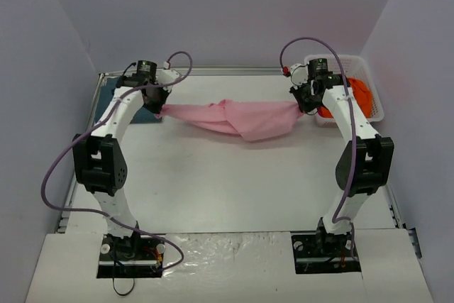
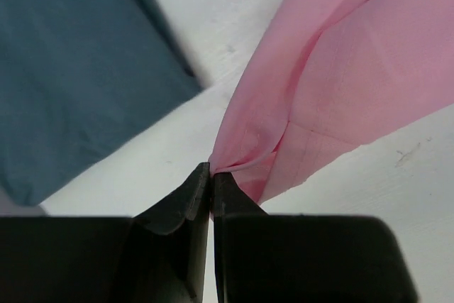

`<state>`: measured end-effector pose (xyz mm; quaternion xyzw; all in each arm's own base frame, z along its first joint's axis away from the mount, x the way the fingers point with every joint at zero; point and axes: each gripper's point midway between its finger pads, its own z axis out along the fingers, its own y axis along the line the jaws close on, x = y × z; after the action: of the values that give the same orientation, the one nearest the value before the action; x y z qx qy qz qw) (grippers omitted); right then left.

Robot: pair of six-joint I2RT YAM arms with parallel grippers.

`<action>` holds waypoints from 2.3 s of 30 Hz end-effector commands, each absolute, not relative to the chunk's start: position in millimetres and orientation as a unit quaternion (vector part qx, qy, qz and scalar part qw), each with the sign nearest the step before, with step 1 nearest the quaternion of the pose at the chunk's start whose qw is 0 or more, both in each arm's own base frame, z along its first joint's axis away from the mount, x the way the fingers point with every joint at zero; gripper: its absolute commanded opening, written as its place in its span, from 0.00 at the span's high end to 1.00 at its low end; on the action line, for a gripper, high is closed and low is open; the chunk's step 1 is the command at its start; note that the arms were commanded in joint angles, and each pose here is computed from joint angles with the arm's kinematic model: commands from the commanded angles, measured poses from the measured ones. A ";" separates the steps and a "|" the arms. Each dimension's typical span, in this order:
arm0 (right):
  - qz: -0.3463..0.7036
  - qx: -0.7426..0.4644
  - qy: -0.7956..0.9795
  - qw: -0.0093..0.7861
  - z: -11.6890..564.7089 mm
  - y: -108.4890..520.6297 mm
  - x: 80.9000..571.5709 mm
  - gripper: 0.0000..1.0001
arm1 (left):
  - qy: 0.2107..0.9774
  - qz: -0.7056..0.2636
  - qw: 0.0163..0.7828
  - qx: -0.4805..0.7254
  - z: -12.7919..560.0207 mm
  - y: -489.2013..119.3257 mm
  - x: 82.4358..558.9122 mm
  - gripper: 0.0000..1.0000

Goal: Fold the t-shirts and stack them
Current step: Flatten out the tshirt

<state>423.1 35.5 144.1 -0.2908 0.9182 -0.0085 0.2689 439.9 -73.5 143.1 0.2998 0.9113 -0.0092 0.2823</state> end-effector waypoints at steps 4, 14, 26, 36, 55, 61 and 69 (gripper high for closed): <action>-0.048 -0.241 0.895 0.371 249.4 23.6 465.3 1.00 | 0.892 0.008 0.380 0.246 272.2 -42.9 443.3 0.98; -0.017 -0.301 0.881 0.364 245.0 26.4 364.7 1.00 | 0.872 0.008 0.421 0.248 281.3 0.4 340.5 0.98; -0.016 -0.303 0.922 0.239 152.9 5.2 359.4 1.00 | 0.929 0.041 0.257 0.264 138.7 29.9 311.5 0.98; 0.029 -0.297 0.928 0.225 132.8 22.4 388.1 1.00 | 0.932 0.000 0.252 0.261 154.6 17.4 337.4 0.42; 0.054 -0.309 0.932 0.180 94.2 51.5 383.5 1.00 | 0.884 -0.234 0.225 0.336 165.5 -169.4 398.9 0.70; 0.058 -0.307 0.934 0.172 81.3 59.2 380.9 1.00 | 0.882 -0.335 0.110 0.313 127.3 -221.2 396.9 0.85; 0.050 -0.308 0.937 0.158 67.5 56.6 379.2 1.00 | 0.873 -0.319 0.090 0.359 102.1 -259.8 382.6 0.67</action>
<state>384.9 57.0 75.7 -0.3113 0.9326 0.0524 0.1746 398.5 -236.0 71.4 0.3343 0.8886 -0.3032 0.0817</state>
